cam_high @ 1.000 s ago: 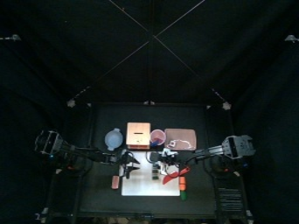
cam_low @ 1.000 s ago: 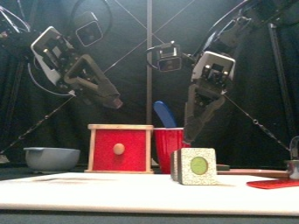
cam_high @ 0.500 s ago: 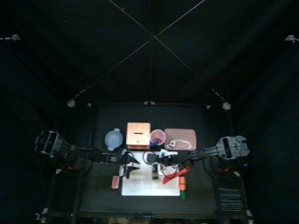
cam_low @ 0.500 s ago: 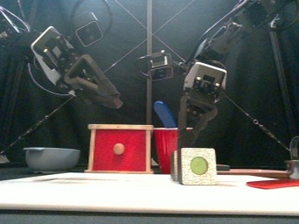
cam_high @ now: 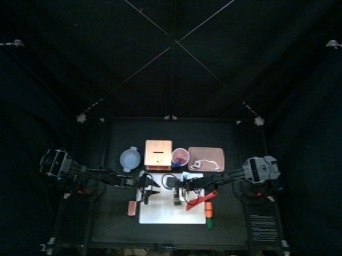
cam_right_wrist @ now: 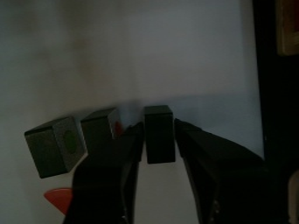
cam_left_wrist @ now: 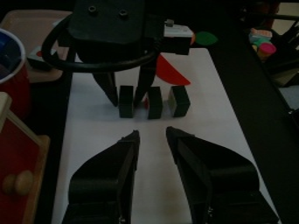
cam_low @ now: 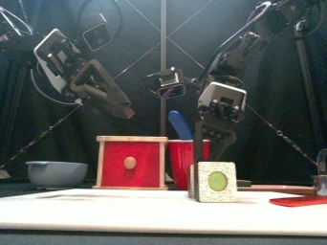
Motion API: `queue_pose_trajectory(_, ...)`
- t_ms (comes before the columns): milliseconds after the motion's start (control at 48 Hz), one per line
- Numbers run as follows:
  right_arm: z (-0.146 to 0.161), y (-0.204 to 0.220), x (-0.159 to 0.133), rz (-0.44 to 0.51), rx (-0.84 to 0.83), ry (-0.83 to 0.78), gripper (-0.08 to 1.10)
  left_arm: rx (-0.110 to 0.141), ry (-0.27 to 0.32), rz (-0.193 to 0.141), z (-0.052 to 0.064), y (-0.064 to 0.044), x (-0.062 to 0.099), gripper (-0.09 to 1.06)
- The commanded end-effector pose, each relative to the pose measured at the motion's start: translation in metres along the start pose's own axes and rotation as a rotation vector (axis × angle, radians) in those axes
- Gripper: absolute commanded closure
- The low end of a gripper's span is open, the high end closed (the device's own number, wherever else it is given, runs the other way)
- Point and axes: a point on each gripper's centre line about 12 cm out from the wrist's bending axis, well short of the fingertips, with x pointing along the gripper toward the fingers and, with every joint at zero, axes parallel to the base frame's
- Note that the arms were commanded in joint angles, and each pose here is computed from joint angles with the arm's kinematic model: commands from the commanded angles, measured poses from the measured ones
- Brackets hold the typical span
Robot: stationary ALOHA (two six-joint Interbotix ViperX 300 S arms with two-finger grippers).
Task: Place sushi on board then cut the sushi with the knife then place the pieces on the plate
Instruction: Place the 4 sushi pieces on the plate
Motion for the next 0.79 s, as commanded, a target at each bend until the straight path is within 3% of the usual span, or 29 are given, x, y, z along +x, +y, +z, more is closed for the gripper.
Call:
queue_pose_trajectory(21,0.012,0.000,-0.014,0.006,0.007,-0.043,0.46,-0.001,-0.035,0.000,0.010,0.000,-0.002,0.24)
queue_pose_trajectory(104,0.011,-0.002,-0.018,-0.001,0.012,-0.032,0.52,-0.003,-0.035,0.000,0.010,0.000,-0.002,0.24)
queue_pose_trajectory(417,-0.006,-0.022,-0.064,-0.031,0.060,-0.018,0.52,-0.001,-0.035,0.000,0.010,0.000,-0.002,0.24)
queue_pose_trajectory(792,-0.051,-0.087,-0.117,-0.129,0.218,-0.012,0.52,-0.002,-0.036,0.004,0.010,0.001,-0.002,0.24)
